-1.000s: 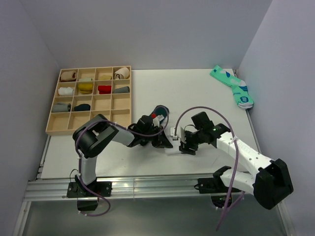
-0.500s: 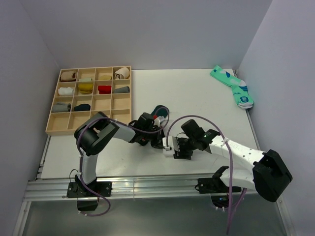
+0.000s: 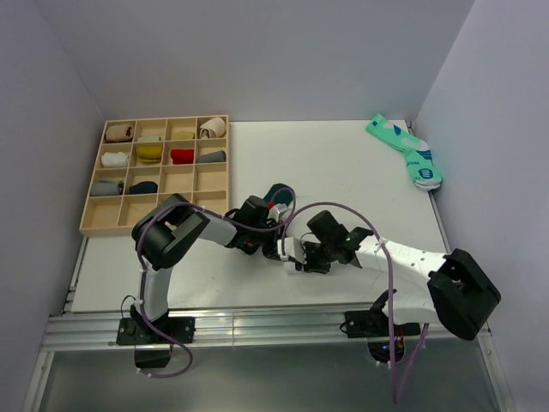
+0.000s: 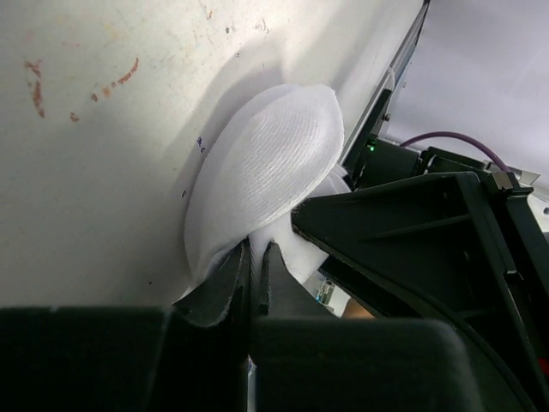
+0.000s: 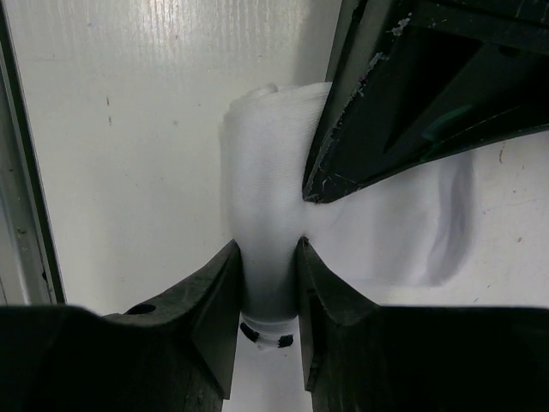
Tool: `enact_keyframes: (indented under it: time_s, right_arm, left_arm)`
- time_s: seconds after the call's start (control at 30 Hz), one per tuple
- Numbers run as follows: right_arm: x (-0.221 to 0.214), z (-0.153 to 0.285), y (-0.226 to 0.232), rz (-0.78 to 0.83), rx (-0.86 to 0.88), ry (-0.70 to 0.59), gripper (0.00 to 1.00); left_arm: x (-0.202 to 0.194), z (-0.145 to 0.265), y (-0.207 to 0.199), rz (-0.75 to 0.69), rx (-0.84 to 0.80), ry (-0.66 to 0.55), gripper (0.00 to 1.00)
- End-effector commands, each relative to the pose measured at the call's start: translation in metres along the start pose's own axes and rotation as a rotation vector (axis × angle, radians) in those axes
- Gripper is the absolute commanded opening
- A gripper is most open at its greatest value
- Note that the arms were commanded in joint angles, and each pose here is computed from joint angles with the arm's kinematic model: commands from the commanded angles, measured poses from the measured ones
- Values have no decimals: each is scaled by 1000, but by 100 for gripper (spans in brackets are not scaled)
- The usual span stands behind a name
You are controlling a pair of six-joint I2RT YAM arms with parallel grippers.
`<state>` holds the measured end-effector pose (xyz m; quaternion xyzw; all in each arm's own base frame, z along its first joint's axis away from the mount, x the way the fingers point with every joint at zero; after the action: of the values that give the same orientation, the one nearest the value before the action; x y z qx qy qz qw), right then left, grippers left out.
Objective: Roll the socks
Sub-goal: Roll the sock at the center of the board.
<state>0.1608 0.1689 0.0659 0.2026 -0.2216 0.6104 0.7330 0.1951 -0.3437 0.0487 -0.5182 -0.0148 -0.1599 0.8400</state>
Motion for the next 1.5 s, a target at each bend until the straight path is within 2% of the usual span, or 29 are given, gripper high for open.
enact_keyframes:
  time_s: [0.0, 0.03, 0.07, 0.23, 0.47, 0.67, 0.83, 1.0, 1.27, 1.47]
  right_arm:
    - [0, -7, 1, -29, 17, 5, 24]
    - [0, -7, 2, -40, 25, 13, 23]
    - [-2, -9, 4, -47, 41, 26, 21]
    - [-5, -10, 6, -105, 99, 66, 19]
    - [-10, -8, -3, -205, 160, 122, 18]
    - [-8, -5, -10, -278, 238, 159, 18]
    - [1, 0, -27, -353, 330, 186, 18]
    - [5, -2, -50, -468, 423, 209, 18]
    - [6, -13, -68, -579, 494, 253, 18]
    - [3, -20, -74, -650, 564, 278, 18]
  left_arm:
    - [-23, -2, 34, 67, 164, 26, 7]
    - [-19, 2, 28, 42, 170, -1, 10]
    - [-15, 4, 25, 21, 176, -23, 18]
    - [9, 19, 6, -78, 226, -181, 30]
    - [26, 40, -9, -174, 285, -353, 33]
    - [23, 66, -14, -269, 355, -472, 34]
    - [12, 81, -18, -365, 368, -513, 33]
    - [4, 78, -23, -497, 349, -499, 32]
    - [9, 65, -45, -720, 265, -504, 41]
    - [18, 52, -50, -809, 217, -469, 47]
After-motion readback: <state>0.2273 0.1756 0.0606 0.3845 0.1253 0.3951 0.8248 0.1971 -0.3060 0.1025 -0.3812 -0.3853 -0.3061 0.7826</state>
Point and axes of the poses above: each gripper's point midway between its finger pads, its own z axis back along the fingers, its own y axis along the line the jaws close on, x = y × z, the point moved 5 cm from there along z, back along the fingers, and after that the axes turned 13 degrees about -z, right-handed, at the moved point
